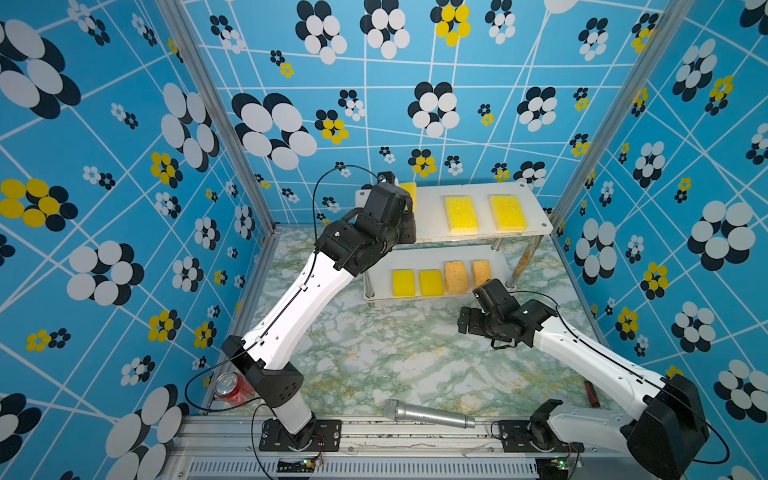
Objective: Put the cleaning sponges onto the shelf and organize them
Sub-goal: 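Carry the yellow sponge with the left gripper above the top shelf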
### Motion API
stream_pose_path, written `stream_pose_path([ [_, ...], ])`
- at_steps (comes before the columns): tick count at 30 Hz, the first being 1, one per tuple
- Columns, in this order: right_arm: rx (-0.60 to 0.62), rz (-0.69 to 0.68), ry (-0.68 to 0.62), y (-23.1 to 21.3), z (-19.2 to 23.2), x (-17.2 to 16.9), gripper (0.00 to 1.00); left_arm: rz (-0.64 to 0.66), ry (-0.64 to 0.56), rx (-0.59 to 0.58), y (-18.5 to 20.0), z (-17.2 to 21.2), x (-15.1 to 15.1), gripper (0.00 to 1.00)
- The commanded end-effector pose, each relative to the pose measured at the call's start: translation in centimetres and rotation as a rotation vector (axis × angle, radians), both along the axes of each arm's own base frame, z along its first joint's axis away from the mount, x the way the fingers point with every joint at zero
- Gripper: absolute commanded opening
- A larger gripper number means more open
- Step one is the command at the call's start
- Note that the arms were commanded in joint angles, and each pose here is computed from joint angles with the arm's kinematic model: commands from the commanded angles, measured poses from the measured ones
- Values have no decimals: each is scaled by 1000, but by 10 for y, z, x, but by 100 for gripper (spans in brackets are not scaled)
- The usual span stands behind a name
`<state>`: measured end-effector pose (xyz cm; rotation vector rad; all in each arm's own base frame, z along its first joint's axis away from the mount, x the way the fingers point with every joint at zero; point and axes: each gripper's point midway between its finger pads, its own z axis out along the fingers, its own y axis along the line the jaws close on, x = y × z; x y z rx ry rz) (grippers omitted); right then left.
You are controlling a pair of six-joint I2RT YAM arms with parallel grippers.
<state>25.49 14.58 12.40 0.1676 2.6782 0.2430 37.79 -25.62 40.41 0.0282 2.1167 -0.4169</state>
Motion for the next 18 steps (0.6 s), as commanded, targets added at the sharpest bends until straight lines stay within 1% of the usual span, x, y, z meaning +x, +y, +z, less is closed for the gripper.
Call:
stream_pose_path([
  [1,2,20,0,1,-1,0,98,54,22,9,5,-5,2,41],
  [4,6,19,-6,0,1,-1,98,61,29,8,2,-6,4,41],
  [13,9,6,-10,-4,-3,-5,98,26,37,-3,-15,-8,6,42],
  [14,11,7,-11,-3,-3,-5,98,26,37,0,-16,-9,6,47],
  [18,11,6,-16,-4,-1,-4,98,37,48,15,-17,-16,9,52],
])
